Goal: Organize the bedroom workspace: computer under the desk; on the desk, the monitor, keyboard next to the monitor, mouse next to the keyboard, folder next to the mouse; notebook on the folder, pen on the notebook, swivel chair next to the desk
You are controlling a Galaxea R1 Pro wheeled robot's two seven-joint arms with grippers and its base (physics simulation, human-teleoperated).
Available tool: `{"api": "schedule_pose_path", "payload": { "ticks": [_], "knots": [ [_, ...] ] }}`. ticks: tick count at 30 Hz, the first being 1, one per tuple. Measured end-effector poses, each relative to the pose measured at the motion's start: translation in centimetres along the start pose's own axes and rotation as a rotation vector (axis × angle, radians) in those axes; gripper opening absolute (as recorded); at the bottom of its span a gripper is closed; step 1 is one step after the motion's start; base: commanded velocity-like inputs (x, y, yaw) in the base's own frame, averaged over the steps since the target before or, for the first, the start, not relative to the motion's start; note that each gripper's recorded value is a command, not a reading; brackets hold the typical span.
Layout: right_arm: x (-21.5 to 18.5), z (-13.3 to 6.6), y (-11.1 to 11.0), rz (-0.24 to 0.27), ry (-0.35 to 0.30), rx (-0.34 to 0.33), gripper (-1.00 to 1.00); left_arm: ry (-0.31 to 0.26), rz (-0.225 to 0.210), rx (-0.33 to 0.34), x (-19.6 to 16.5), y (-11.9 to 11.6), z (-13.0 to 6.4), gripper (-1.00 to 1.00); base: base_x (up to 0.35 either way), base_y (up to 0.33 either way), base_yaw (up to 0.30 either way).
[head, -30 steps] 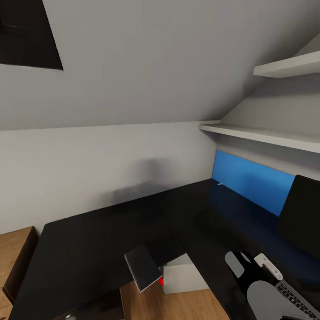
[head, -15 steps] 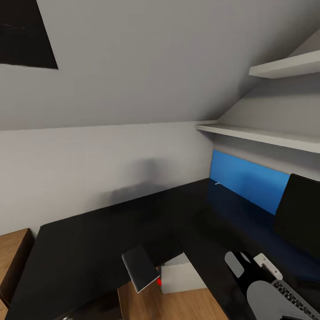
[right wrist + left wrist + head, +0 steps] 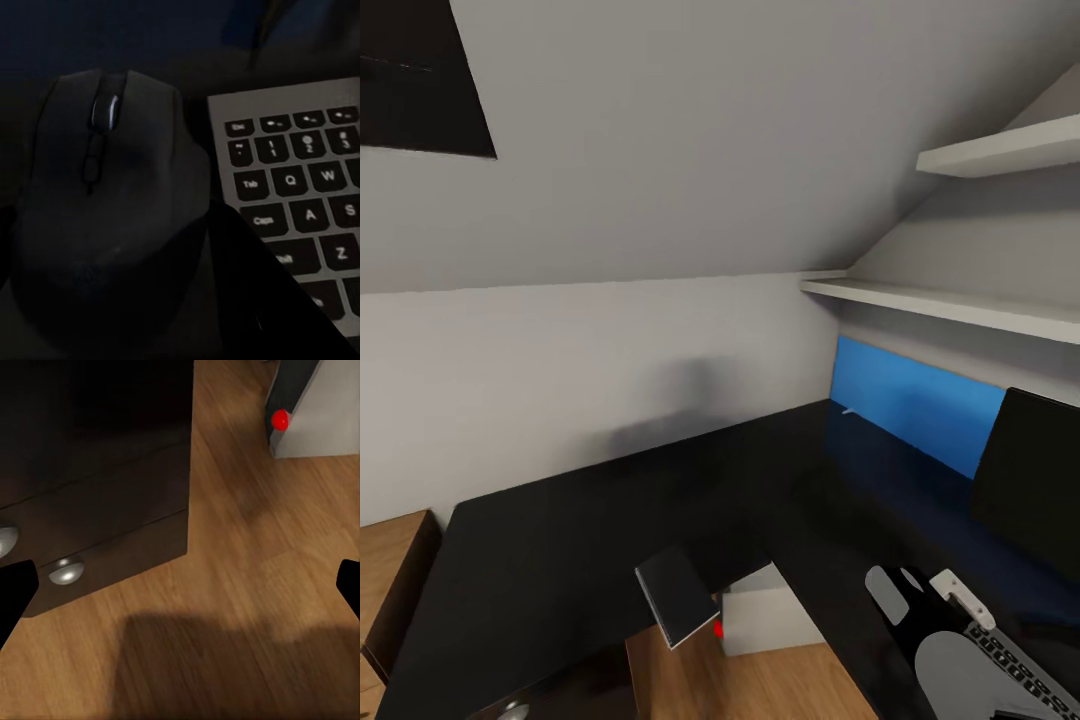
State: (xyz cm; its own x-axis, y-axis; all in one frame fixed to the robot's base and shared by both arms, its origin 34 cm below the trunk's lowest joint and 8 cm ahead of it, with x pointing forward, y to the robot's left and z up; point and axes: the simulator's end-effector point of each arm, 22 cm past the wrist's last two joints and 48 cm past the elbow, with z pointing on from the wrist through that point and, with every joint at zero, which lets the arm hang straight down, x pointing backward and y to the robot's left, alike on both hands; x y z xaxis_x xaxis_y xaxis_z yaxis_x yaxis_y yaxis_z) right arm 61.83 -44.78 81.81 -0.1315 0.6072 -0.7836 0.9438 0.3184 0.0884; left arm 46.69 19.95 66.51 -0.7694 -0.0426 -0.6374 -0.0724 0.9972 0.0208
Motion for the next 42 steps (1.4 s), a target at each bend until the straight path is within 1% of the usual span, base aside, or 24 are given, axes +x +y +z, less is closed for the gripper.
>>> {"api": "schedule_pose_path", "payload": {
  "ticks": [2, 6, 8, 13, 25, 42],
  "knots": [
    [0.0, 0.0, 0.3, -0.003, -0.001, -0.013, -1.0, 0.0, 0.0, 0.0, 0.0, 0.0, 0.0, 1.0, 0.0, 0.0, 0.0],
    [0.1, -0.1, 1.4, -0.012, 0.002, -0.063, -1.0, 0.001, 0.0, 0.0, 0.0, 0.0, 0.0, 1.0, 0.0, 0.0, 0.0],
    [0.3, -0.1, 1.5, -0.022, 0.012, -0.071, -1.0, 0.001, 0.0, 0.0, 0.0, 0.0, 0.0, 1.0, 0.0, 0.0, 0.0],
    [1.0, -0.1, 1.6, -0.057, 0.044, -0.076, -1.0, 0.001, 0.0, 0.0, 0.0, 0.0, 0.0, 1.0, 0.0, 0.0, 0.0],
    [1.6, -0.1, 1.6, -0.084, 0.07, -0.078, -1.0, 0.002, 0.0, -0.002, 0.1, 0.1, 0.0, 1.0, 0.0, 0.0, 0.0],
    [1.7, -0.2, 1.7, -0.089, 0.074, -0.078, -1.0, 0.003, 0.0, -0.003, 0.1, 0.1, 0.0, 1.0, 0.0, 0.0, 0.0]
  ]
}}
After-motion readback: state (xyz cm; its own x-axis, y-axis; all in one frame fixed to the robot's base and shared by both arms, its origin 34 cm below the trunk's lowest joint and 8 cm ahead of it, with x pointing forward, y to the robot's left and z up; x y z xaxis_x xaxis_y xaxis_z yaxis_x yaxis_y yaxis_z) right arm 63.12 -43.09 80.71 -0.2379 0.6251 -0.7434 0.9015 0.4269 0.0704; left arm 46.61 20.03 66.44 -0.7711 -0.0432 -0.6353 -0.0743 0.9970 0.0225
